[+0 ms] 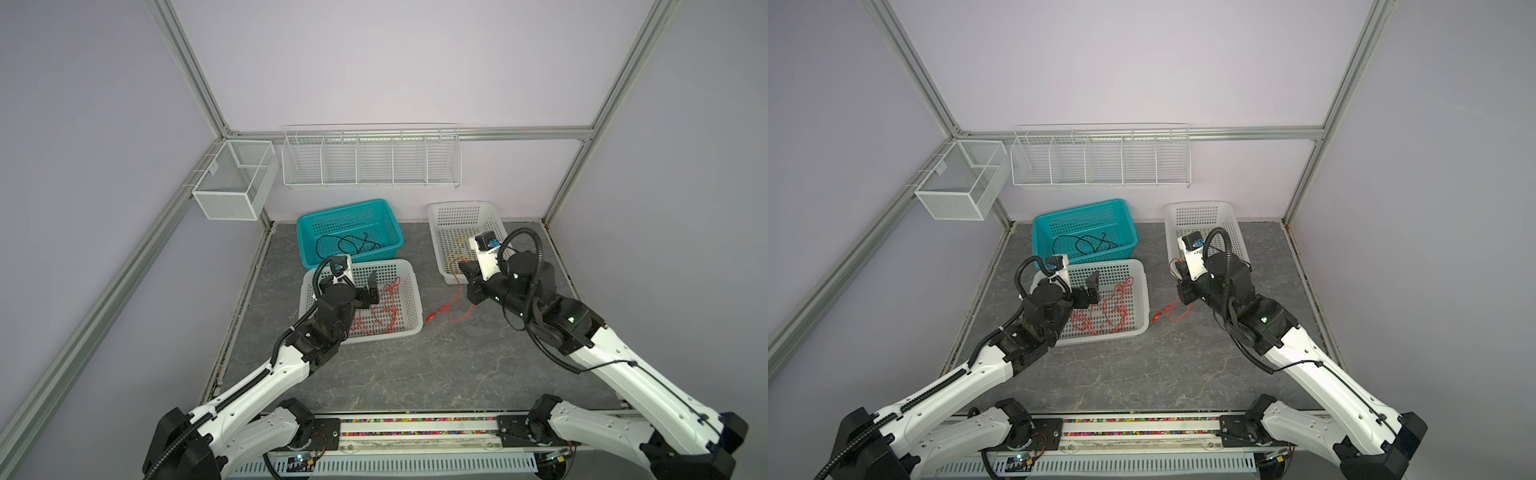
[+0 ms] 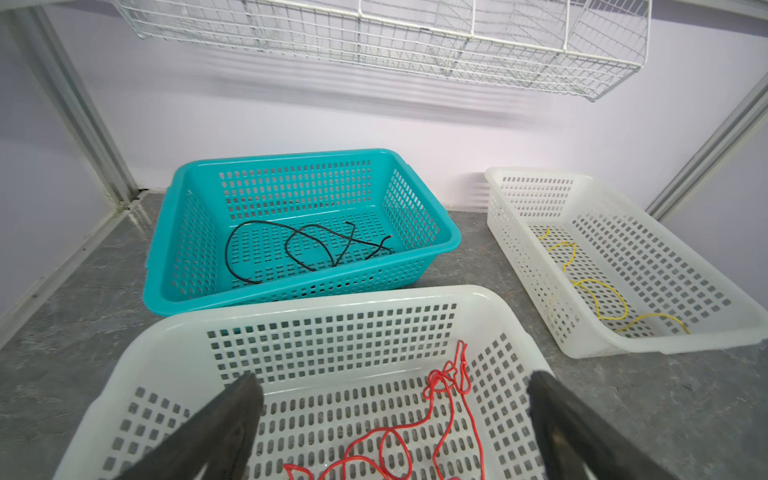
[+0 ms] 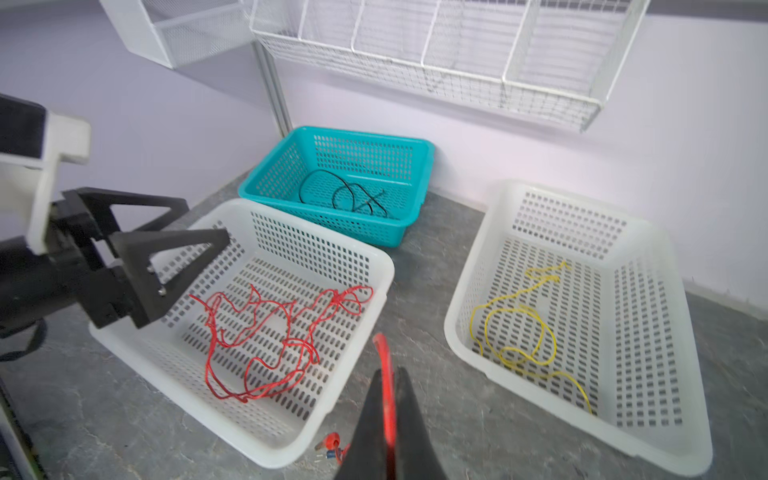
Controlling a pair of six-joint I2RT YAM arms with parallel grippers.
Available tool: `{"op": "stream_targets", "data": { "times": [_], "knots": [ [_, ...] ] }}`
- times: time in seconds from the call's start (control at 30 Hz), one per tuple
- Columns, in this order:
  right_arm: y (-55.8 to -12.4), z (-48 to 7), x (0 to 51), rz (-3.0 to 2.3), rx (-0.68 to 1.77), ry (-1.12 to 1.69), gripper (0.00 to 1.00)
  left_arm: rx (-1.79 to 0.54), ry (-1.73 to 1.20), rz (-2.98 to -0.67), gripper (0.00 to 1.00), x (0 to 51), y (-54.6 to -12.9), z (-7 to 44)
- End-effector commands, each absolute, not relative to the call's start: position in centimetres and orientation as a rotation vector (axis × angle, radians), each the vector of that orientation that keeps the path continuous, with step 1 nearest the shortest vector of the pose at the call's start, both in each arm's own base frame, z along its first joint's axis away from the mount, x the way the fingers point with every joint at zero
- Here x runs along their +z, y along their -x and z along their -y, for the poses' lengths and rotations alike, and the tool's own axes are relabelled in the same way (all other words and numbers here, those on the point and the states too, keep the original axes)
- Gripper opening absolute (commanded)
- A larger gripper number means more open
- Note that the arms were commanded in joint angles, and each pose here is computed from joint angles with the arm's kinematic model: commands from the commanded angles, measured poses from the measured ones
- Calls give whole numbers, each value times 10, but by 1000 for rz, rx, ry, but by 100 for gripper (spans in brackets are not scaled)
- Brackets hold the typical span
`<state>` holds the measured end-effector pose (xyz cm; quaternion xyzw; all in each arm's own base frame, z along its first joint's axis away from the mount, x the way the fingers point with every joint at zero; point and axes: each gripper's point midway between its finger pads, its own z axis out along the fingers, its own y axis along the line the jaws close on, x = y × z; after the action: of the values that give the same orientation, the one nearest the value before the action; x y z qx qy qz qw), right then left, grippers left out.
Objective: Untangle the cables
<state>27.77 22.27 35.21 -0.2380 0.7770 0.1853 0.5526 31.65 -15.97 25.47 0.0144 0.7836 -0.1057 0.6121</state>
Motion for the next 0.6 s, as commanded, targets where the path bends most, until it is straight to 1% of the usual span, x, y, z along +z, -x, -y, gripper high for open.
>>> {"op": "stream_targets", "data": {
  "times": [0.0, 0.17, 0.3, 0.43, 0.57],
  "knots": [
    [-272, -247, 388, -1708, 518, 678, 6, -142, -6, -1813, 99, 251, -312, 139],
    [-266, -274, 425, -1578, 648, 753, 6, -136, 13, -1808, 99, 249, -308, 132],
    [-271, -299, 427, -1554, 737, 792, 6, -126, 16, -1809, 99, 248, -306, 130],
    [-284, -326, 407, -1598, 790, 815, 6, -116, 20, -1808, 99, 247, -305, 127],
    [-305, -352, 359, -1707, 792, 825, 9, -82, 35, -1805, 99, 242, -305, 121]
  ]
}}
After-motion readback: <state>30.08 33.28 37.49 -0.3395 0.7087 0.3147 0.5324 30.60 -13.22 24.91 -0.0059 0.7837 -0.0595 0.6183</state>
